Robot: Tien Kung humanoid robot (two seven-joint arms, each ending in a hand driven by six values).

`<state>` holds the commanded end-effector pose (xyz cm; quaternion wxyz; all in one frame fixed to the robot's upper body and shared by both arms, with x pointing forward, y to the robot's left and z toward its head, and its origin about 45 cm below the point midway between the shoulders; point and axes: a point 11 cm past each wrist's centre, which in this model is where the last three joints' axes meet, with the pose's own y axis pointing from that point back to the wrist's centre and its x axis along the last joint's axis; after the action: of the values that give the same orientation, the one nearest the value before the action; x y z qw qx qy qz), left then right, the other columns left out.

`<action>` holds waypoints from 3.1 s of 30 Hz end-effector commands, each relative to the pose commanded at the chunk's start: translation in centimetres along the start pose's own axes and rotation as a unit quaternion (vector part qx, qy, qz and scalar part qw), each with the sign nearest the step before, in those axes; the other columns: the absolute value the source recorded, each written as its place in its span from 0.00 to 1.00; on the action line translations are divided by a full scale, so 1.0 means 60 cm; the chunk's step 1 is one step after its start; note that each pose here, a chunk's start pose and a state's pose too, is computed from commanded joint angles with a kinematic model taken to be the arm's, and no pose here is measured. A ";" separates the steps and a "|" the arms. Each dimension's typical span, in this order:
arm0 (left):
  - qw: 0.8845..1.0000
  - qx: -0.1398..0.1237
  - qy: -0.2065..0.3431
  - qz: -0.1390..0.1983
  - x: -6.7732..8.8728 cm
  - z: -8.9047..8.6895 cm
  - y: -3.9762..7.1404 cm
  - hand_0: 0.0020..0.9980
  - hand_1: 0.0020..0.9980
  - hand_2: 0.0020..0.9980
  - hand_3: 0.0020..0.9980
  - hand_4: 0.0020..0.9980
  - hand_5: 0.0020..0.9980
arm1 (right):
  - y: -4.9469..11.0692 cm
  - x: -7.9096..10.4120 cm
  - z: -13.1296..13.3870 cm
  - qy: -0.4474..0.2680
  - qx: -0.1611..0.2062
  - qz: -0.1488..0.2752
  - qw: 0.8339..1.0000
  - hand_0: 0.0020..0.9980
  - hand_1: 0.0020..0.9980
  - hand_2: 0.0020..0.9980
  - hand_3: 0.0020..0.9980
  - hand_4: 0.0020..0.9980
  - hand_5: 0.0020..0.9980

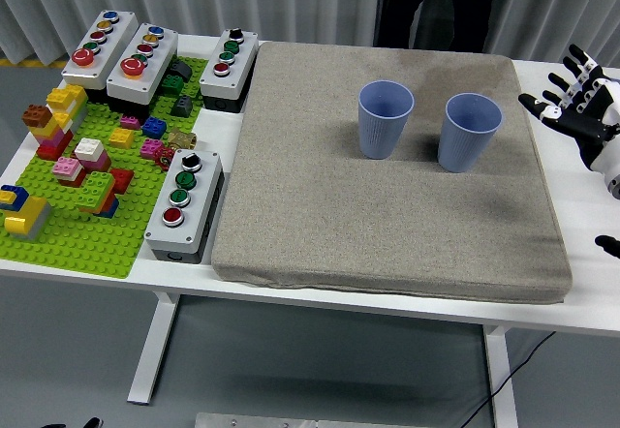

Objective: Pick cup pour cup place

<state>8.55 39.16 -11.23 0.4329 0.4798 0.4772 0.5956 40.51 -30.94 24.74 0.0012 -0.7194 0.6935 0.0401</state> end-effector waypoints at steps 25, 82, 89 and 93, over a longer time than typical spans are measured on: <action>1.000 0.004 -0.008 -0.008 -0.006 -0.001 0.000 0.76 0.78 0.83 0.72 0.50 0.98 | 0.068 -0.040 0.118 -0.029 -0.011 0.081 0.996 0.89 0.88 0.98 0.98 0.89 0.21; 1.000 0.001 -0.014 -0.013 -0.012 0.004 0.000 0.76 0.78 0.83 0.72 0.50 0.99 | 0.037 -0.081 0.161 -0.013 -0.025 0.076 0.997 0.87 0.88 0.97 0.95 0.86 0.23; 1.000 0.001 -0.014 -0.013 -0.012 0.004 0.000 0.76 0.78 0.83 0.72 0.50 0.99 | 0.033 -0.084 0.162 -0.011 -0.026 0.074 0.997 0.87 0.87 0.97 0.94 0.86 0.23; 1.000 0.001 -0.014 -0.013 -0.012 0.005 0.000 0.76 0.78 0.83 0.72 0.50 0.99 | 0.030 -0.085 0.162 -0.010 -0.027 0.073 0.997 0.87 0.88 0.97 0.94 0.86 0.24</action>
<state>8.95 38.49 -11.31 0.4468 0.4820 0.4779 0.5829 37.98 -25.34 15.47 -0.0140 -0.6658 0.7431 0.0658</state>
